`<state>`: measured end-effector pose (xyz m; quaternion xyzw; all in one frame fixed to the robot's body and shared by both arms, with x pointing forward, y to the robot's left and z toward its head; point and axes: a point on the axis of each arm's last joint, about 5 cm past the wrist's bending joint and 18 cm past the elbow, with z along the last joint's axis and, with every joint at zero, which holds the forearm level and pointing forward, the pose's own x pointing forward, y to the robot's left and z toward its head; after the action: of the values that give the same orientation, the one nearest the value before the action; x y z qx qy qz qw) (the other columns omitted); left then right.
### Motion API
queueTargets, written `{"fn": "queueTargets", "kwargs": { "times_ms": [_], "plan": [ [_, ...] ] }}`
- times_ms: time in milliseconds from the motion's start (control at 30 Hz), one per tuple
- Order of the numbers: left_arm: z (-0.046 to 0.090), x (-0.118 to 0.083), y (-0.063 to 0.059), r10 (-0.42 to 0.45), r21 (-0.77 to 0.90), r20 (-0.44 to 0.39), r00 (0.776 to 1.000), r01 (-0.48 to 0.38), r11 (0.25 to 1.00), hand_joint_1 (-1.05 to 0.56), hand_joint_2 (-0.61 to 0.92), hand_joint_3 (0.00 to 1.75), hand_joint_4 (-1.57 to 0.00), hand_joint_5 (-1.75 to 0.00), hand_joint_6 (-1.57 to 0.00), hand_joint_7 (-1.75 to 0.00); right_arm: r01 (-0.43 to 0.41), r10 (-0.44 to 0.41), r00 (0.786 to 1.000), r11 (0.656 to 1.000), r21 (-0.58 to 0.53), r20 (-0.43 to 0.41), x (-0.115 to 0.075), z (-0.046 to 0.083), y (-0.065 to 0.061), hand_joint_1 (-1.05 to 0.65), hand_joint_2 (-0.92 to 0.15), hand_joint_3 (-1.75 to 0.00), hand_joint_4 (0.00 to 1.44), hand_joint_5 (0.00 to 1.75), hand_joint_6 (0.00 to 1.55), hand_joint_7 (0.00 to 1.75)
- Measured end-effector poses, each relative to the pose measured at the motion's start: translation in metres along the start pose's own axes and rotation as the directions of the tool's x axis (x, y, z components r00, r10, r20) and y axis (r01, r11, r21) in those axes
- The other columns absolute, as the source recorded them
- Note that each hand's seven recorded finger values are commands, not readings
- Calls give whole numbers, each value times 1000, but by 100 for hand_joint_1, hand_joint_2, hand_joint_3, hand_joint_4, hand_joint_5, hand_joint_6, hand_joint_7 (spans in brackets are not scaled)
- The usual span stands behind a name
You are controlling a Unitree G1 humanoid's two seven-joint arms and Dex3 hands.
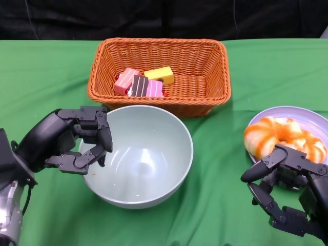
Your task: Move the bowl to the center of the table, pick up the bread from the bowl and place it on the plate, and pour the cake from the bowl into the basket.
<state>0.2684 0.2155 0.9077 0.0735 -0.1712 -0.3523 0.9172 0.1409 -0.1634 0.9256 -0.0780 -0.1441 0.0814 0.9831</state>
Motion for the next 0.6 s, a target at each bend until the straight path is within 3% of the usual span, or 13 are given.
{"fn": "queueTargets", "kwargs": {
  "times_ms": [600],
  "plan": [
    [-1, 0, 0, -1, 1, -18, 1000, 1, 1000, -14, 63, 96, -76, -168, -71, -144, -2, 2, 1000, 1000, -1, -4, -1, 0, -1, -18, -69, -64, 76, 150, 74, 116]
  ]
}}
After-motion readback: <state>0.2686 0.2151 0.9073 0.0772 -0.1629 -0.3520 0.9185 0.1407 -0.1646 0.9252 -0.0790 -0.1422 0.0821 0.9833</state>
